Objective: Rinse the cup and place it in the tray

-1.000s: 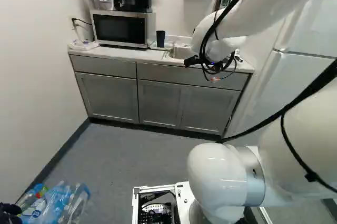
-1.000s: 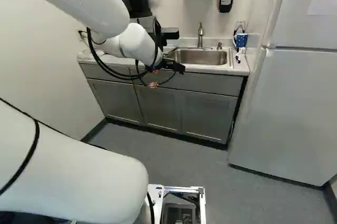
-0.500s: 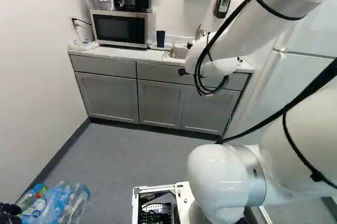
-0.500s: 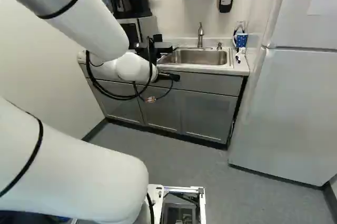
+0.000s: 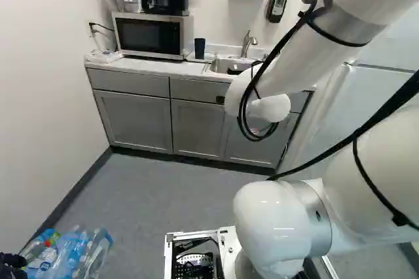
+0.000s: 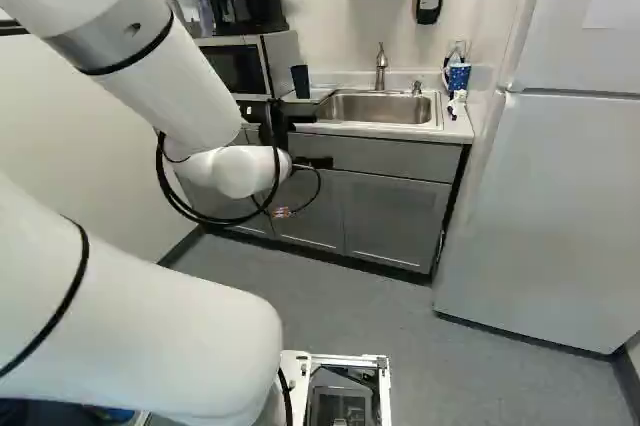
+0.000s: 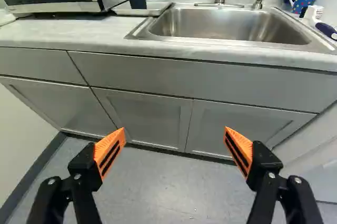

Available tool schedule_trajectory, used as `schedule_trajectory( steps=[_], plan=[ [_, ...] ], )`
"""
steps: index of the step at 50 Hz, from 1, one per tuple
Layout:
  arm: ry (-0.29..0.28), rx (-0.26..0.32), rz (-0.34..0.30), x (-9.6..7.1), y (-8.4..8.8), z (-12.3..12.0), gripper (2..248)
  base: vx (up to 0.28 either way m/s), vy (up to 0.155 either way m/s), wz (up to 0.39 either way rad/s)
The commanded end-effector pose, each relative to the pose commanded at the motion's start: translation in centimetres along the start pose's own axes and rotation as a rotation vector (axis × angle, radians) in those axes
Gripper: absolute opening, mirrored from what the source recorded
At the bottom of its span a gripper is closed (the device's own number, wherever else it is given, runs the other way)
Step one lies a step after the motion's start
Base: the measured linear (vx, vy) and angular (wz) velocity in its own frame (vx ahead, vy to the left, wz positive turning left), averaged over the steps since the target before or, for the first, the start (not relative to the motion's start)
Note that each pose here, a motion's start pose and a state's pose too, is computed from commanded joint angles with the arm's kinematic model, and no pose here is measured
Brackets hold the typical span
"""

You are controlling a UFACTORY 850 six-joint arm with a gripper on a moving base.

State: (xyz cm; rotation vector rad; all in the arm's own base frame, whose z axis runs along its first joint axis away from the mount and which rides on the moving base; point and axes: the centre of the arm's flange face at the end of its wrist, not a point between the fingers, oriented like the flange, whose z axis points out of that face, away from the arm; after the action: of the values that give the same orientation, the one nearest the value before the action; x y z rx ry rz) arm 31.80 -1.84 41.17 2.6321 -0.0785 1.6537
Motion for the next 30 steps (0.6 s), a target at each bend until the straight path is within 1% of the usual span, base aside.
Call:
schedule_trajectory(
  steps=[18, 30],
  plan=[
    [0.051, 0.024, -0.011, -2.8, -0.8, -0.9, 247, 0.0, 0.0, 0.0],
    [0.077, 0.036, -0.016, -4.2, -1.1, -1.4, 247, 0.0, 0.0, 0.0]
  ],
)
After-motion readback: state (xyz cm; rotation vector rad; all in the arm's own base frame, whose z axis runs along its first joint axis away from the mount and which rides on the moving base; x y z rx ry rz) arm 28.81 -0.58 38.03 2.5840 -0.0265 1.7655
